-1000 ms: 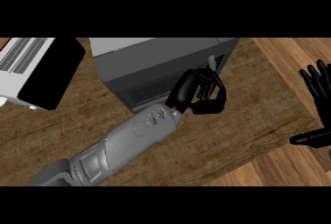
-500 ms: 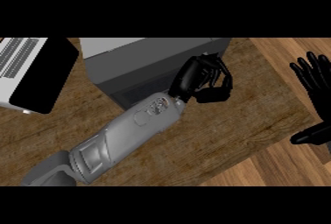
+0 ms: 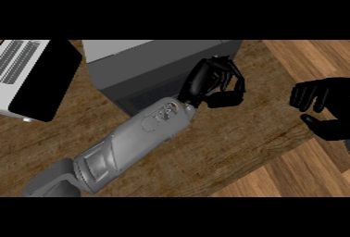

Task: Pick up the milk, place it into the microwave and close the microwave

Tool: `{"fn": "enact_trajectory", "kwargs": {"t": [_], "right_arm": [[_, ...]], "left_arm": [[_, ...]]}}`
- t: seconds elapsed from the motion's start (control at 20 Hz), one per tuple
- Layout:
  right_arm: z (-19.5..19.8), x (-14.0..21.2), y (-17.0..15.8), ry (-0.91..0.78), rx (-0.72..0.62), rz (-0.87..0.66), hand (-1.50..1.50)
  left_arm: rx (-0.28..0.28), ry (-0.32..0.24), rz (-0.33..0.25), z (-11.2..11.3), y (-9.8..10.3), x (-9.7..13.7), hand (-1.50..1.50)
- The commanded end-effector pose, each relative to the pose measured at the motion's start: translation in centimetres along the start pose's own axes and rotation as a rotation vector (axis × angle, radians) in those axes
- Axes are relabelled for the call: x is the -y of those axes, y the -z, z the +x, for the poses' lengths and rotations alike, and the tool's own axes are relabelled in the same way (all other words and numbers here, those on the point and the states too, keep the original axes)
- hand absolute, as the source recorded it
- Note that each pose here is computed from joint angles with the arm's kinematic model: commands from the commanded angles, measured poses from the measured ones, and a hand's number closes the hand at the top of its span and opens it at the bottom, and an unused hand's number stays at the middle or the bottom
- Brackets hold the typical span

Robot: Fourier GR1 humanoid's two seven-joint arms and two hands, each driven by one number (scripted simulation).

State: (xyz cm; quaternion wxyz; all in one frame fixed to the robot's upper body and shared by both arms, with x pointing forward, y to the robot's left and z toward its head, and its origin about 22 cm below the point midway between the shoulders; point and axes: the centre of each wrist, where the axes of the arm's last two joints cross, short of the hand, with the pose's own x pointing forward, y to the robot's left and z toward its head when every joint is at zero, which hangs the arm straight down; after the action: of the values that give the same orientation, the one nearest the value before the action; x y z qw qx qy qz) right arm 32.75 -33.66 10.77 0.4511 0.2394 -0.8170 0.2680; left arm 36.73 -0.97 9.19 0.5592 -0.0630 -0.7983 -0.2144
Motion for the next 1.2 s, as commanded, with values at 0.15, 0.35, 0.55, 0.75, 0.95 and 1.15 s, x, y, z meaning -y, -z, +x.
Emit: {"fn": "enact_trajectory", "kwargs": {"t": [0.15, 0.35, 0.55, 0.75, 0.95, 1.15], "right_arm": [[0.9, -1.9, 2.1, 0.068, 0.087, 0.208, 1.50], [1.5, -2.7, 2.6, 0.074, 0.082, 0.252, 1.50], [1.6, -3.8, 3.2, 0.087, 0.087, 0.284, 1.50], [2.0, -4.4, 3.3, 0.093, 0.089, 0.307, 1.50], [2.6, -5.0, 3.6, 0.093, 0.104, 0.316, 1.50], [2.8, -5.6, 3.6, 0.098, 0.104, 0.330, 1.50]], "left_arm": [[0.003, -0.001, 0.016, 0.8, 0.9, 0.8, 1.50], [-0.016, -0.019, 0.029, 0.8, 1.0, 0.8, 1.50], [-0.001, -0.006, 0.040, 0.6, 0.8, 0.8, 1.50], [-0.001, -0.014, 0.054, 0.5, 0.6, 0.9, 1.50], [-0.011, -0.016, 0.074, 0.4, 0.6, 0.8, 1.50], [0.004, -0.028, 0.089, 0.6, 0.5, 1.0, 1.50]]}}
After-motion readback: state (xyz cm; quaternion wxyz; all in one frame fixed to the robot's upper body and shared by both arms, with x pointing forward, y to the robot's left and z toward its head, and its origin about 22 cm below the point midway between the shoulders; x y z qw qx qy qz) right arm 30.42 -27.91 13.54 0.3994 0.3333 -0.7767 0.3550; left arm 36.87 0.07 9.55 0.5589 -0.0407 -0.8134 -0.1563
